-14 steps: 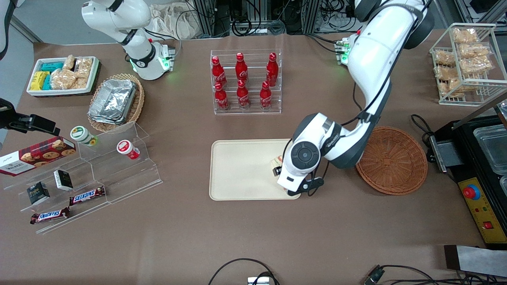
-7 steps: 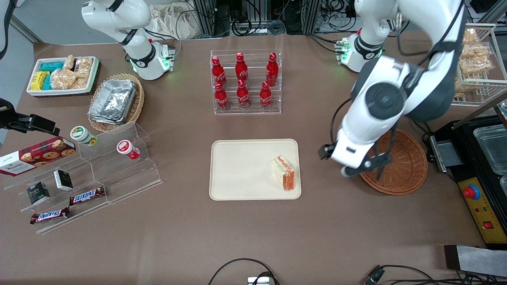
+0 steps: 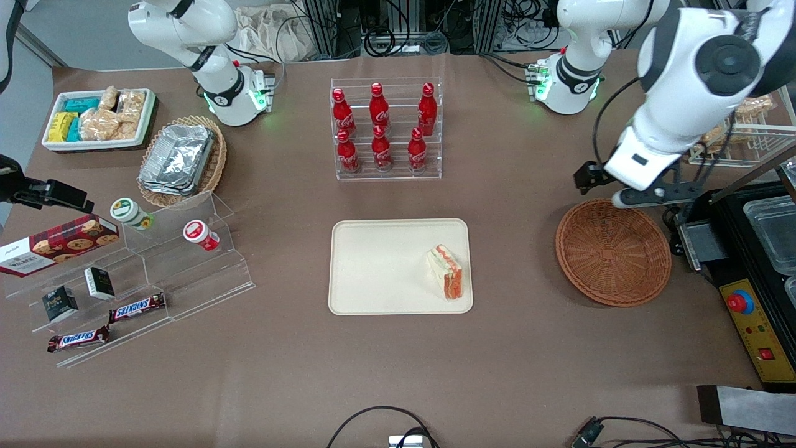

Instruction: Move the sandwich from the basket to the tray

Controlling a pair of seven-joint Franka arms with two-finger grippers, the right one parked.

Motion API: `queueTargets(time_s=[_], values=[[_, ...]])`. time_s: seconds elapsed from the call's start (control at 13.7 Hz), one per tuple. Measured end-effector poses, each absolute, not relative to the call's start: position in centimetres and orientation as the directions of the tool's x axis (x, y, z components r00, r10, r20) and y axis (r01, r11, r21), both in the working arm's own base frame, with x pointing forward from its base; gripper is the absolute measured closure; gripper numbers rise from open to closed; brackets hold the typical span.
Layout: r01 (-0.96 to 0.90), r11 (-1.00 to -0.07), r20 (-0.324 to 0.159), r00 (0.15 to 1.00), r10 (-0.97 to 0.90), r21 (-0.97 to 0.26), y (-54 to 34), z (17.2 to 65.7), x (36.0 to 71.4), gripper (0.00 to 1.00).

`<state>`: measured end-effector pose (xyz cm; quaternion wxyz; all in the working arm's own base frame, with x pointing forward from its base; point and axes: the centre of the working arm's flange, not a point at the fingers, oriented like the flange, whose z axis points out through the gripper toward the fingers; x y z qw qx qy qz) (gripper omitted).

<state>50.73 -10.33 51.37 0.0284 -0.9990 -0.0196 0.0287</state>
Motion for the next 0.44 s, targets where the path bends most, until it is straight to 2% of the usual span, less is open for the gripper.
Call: queueTargets(time_s=[0.15, 0.44], values=[[0.006, -0.999, -0.089, 0.996, 0.01, -0.049, -6.4, 51.9, 51.0, 0.0], [-0.028, -0.999, -0.107, 0.994, -0.026, -0.018, -1.0, 54.3, 51.6, 0.0]])
